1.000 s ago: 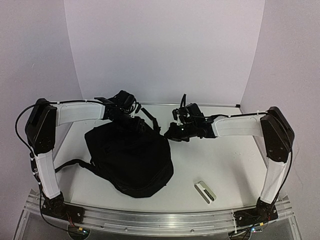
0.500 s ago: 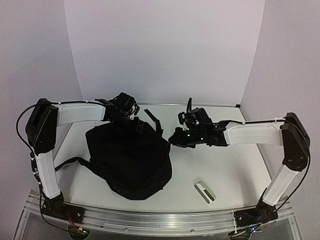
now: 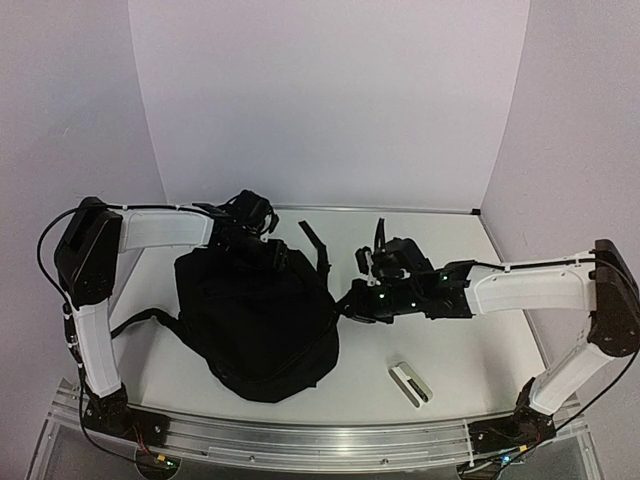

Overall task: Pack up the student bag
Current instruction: Zip the student bag at the center of the board.

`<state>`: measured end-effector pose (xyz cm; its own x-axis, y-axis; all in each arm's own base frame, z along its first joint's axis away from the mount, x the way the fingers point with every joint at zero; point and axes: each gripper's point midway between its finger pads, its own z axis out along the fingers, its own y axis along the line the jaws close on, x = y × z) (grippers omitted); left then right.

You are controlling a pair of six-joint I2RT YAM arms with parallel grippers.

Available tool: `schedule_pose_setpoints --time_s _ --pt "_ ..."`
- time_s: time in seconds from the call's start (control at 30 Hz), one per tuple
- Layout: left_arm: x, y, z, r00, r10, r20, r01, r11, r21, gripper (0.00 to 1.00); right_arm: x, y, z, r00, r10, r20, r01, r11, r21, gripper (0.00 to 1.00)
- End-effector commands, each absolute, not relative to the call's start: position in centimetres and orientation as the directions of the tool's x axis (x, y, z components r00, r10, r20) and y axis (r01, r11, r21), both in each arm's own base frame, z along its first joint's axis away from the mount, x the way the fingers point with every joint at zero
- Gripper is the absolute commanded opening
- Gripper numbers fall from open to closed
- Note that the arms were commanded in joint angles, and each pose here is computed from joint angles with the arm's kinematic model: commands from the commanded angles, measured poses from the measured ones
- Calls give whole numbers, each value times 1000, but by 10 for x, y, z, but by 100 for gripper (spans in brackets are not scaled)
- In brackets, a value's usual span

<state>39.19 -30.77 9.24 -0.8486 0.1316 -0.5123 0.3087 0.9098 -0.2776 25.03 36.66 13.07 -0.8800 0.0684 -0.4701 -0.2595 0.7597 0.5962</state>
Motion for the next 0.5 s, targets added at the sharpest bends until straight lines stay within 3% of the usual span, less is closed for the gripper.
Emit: schedule_pose_setpoints --time_s 0.0,0.47 --pt "388 -284 45 -893 125 -432 235 949 -212 69 218 366 142 -905 64 -420 -246 727 641 0" --pt "404 -290 33 -895 71 -440 193 952 -238 69 162 407 177 -910 -73 -409 -368 599 711 0"
